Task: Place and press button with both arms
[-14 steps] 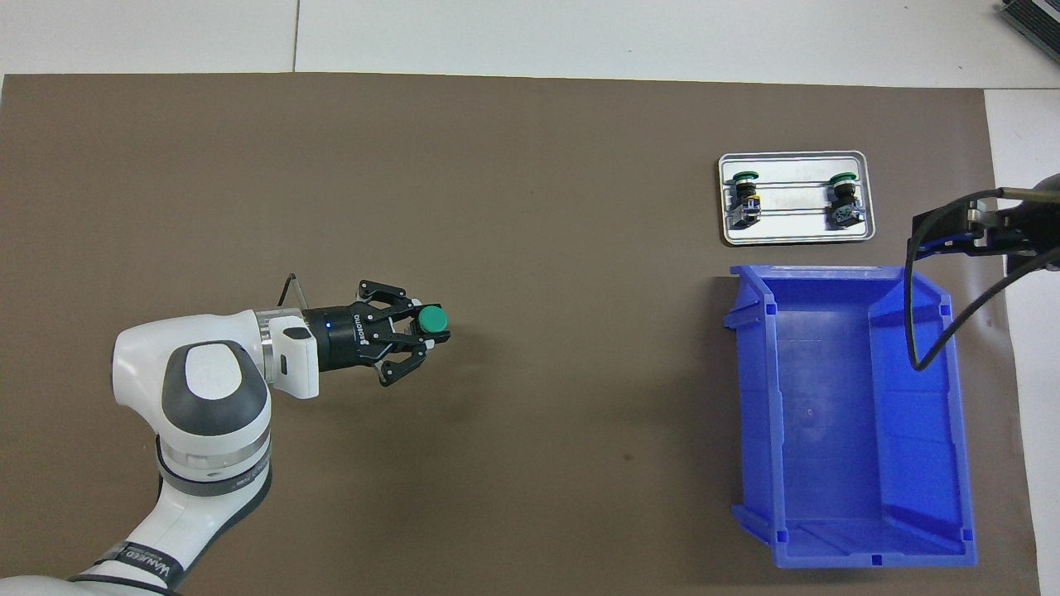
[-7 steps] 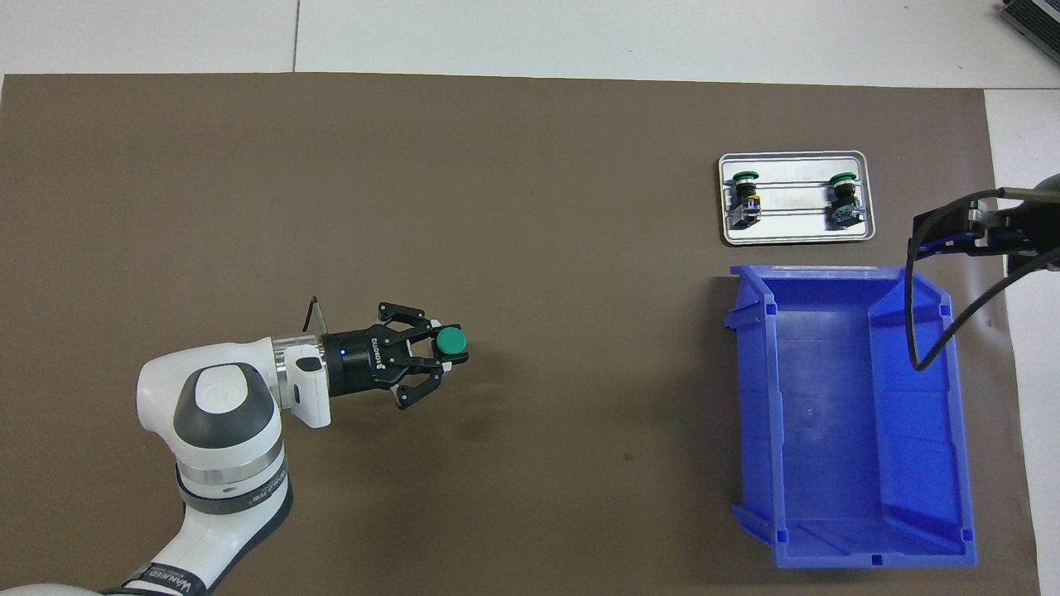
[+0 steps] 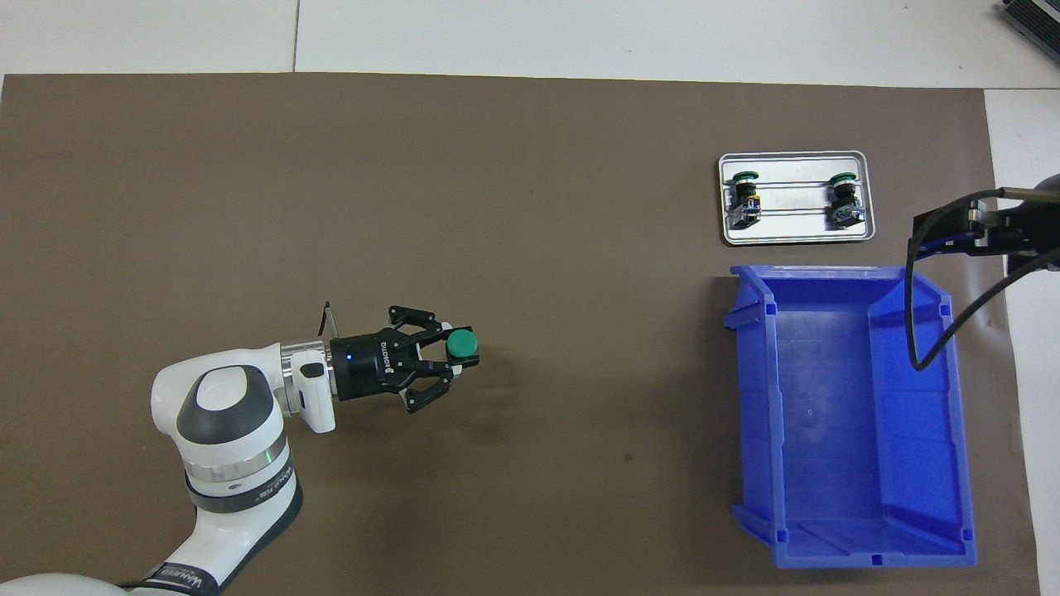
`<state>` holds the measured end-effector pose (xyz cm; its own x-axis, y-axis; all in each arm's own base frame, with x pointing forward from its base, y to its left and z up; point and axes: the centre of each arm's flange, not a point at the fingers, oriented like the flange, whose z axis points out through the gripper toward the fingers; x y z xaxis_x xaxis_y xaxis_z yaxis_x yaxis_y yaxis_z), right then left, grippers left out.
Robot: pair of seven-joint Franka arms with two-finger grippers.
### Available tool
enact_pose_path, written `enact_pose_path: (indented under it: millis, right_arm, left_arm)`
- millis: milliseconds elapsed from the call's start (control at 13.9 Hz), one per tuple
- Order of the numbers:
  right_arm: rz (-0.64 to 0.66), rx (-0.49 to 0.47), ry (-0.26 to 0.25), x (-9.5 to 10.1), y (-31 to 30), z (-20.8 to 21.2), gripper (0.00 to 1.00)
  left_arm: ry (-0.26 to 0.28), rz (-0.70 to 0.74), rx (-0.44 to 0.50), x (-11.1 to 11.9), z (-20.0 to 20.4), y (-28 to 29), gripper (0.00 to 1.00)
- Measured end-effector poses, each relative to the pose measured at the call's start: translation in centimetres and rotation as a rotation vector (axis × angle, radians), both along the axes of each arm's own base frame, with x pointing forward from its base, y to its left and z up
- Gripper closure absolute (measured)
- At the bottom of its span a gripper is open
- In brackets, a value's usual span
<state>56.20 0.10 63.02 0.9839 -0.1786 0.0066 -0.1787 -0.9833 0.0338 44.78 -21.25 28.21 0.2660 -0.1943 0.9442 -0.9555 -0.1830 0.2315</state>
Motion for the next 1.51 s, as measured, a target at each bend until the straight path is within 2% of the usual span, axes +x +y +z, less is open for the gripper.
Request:
enact_pose_path:
  millis: [433,793,1514]
  right_arm:
    - [0.0,0.0,0.0,0.0,0.0,0.0,0.0]
    - [0.0,0.0,0.0,0.0,0.0,0.0,0.0]
    - [-0.001,0.0,0.0,0.0,-0.1,0.0,0.0]
  left_arm:
    - [-0.035,-0.027,-0.075,-0.8,-1.9,-0.4,0.6]
    - [-0.088,-0.051,-0.055,-2.6,-3.8,0.0,0.6]
    - [-0.112,-0.082,-0.04,-5.8,-6.3,0.8,0.6]
